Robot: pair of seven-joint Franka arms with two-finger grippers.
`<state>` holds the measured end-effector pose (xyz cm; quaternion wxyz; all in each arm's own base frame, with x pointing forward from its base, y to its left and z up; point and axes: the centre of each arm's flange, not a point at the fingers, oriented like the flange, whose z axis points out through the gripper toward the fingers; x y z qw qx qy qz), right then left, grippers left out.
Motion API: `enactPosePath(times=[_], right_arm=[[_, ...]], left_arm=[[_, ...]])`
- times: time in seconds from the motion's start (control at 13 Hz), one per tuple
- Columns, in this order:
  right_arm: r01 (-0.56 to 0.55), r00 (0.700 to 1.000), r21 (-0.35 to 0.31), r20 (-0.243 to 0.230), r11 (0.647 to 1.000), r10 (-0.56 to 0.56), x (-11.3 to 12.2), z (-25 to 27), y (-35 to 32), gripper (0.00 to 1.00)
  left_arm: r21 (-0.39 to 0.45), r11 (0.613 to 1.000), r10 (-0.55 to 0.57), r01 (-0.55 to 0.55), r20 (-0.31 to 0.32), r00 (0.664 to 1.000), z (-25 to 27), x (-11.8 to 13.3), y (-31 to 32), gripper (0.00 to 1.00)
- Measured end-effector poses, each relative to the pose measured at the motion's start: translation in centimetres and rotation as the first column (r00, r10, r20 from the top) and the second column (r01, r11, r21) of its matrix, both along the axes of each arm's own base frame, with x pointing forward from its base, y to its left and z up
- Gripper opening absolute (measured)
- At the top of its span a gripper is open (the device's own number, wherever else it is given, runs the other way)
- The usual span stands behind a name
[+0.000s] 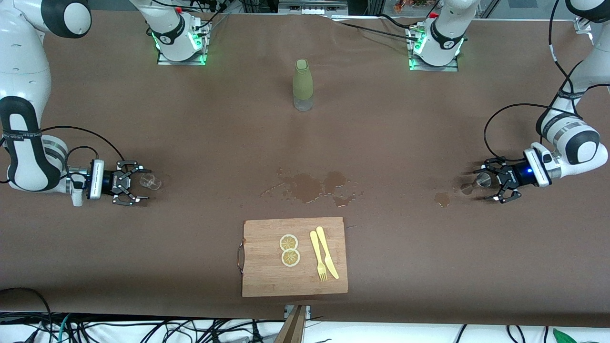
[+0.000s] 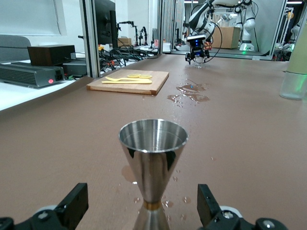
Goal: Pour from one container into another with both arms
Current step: 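Grasp the glass beaker with the right gripper while the left gripper grasps the jigger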
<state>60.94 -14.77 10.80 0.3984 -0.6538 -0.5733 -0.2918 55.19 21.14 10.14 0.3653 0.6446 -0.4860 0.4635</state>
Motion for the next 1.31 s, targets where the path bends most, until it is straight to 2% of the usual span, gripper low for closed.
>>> enactPosePath(times=[0.31,0.39,0.54,0.62,0.69,0.93,1.08,1.16,1.23,1.31], right_arm=[[0.001,1.000,0.001,-0.002,1.000,-0.001,0.1,-0.3,0.4,0.96],[0.002,1.000,0.001,-0.003,1.000,-0.002,0.1,-0.4,0.4,0.89],[0.003,1.000,0.001,-0.005,1.000,-0.003,0.0,-0.4,0.4,0.62],[0.004,1.000,0.001,-0.006,1.000,-0.004,0.0,-0.4,0.4,0.53],[0.004,1.000,0.001,-0.006,1.000,-0.004,0.0,-0.4,0.4,0.49],[0.020,0.999,0.001,-0.039,1.000,-0.020,0.0,-0.3,0.5,0.49],[0.034,0.995,0.012,-0.099,0.999,-0.033,0.0,-0.2,1.1,0.49],[0.043,0.989,0.018,-0.139,0.999,-0.040,0.0,-0.1,1.6,0.49],[0.049,0.983,0.024,-0.178,0.999,-0.044,0.1,0.0,2.2,0.49],[0.051,0.976,0.028,-0.211,0.998,-0.044,0.2,0.1,3.0,0.49]], left_arm=[[-0.019,1.000,-0.003,0.004,0.009,1.000,-1.0,0.4,-1.6,1.00],[-0.025,1.000,-0.004,0.004,0.013,1.000,-1.2,0.4,-1.9,1.00],[-0.033,0.999,-0.005,0.006,0.021,1.000,-1.5,0.6,-2.5,1.00],[-0.033,0.999,-0.008,0.008,0.021,1.000,-1.5,0.6,-2.7,0.96],[-0.033,0.999,-0.007,0.007,0.021,1.000,-1.5,0.7,-2.8,0.81],[-0.039,0.999,-0.002,0.003,0.023,1.000,-1.5,0.8,-3.1,0.48],[-0.040,0.999,-0.003,0.004,0.021,1.000,-1.7,0.8,-3.2,0.26],[-0.041,0.999,-0.003,0.004,0.020,1.000,-1.8,0.8,-3.2,0.17],[-0.042,0.999,-0.003,0.004,0.019,1.000,-1.9,0.7,-3.2,0.09],[-0.043,0.999,-0.003,0.004,0.018,1.000,-1.9,0.7,-3.3,0.09]])
